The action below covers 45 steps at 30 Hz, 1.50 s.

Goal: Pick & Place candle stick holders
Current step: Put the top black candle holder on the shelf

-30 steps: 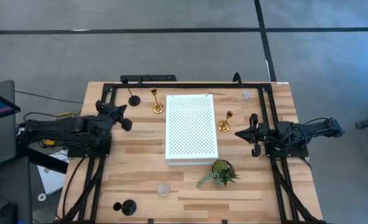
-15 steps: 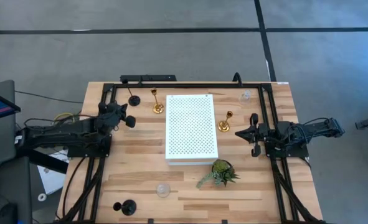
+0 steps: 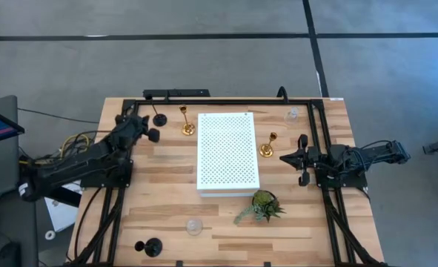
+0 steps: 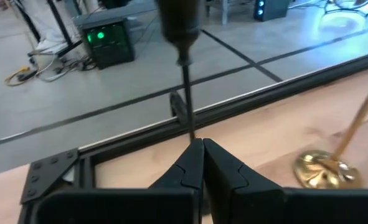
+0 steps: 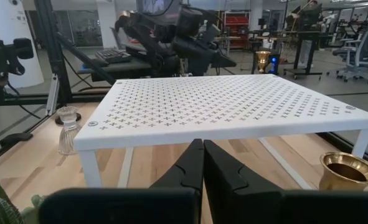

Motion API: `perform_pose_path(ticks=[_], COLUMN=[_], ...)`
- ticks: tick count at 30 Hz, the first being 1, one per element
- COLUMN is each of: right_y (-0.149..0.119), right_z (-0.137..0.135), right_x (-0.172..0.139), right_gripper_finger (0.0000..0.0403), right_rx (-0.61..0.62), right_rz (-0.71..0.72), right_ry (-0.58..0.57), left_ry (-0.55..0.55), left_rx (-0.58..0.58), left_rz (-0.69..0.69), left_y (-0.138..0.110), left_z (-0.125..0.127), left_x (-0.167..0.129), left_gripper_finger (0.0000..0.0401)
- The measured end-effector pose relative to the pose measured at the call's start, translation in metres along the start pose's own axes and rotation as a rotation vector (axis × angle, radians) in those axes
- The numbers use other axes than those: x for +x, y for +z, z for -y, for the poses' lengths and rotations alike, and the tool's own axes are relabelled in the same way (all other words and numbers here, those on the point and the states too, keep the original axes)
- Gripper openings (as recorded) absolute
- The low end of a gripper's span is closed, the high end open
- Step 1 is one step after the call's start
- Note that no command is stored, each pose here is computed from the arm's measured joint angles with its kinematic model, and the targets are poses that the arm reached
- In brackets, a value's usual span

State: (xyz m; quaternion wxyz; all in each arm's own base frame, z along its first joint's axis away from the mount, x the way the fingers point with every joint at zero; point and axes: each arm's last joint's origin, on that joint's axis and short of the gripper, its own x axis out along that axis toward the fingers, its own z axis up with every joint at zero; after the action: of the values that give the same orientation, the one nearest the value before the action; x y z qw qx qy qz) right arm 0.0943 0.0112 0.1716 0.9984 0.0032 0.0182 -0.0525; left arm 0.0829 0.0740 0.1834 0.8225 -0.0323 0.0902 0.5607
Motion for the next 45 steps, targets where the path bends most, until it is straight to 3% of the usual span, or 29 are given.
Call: perform_pose_path(ticks=[15, 27, 32, 38, 45], right_y=[0.000, 0.000, 0.000, 0.000, 0.000], right_z=[0.000, 0.000, 0.000, 0.000, 0.000], right_x=[0.000, 0.000, 0.000, 0.000, 0.000], right_gripper_finger=[0.0001, 0.0001, 0.0001, 0.0001, 0.0001], right_rx=[0.034, 0.036, 0.036, 0.036, 0.036], right_rz=[-0.001, -0.001, -0.001, -0.001, -0.001], right_ry=[0.002, 0.003, 0.003, 0.003, 0.003], left_ry=[0.015, 0.049, 0.109, 0.102, 0.135], left_rx=[0.031, 0.011, -0.021, -0.098, -0.110], left_rz=[-0.066, -0.112, -0.054, 0.054, 0.101], left_y=[-0.005, -0.011, -0.005, 0.007, 0.012], left_z=[0.005, 0.007, 0.006, 0.007, 0.004], left_x=[0.015, 0.020, 0.021, 0.021, 0.025], left_gripper_finger=[0.0015, 0.0131, 0.0180, 0.0233, 0.0261])
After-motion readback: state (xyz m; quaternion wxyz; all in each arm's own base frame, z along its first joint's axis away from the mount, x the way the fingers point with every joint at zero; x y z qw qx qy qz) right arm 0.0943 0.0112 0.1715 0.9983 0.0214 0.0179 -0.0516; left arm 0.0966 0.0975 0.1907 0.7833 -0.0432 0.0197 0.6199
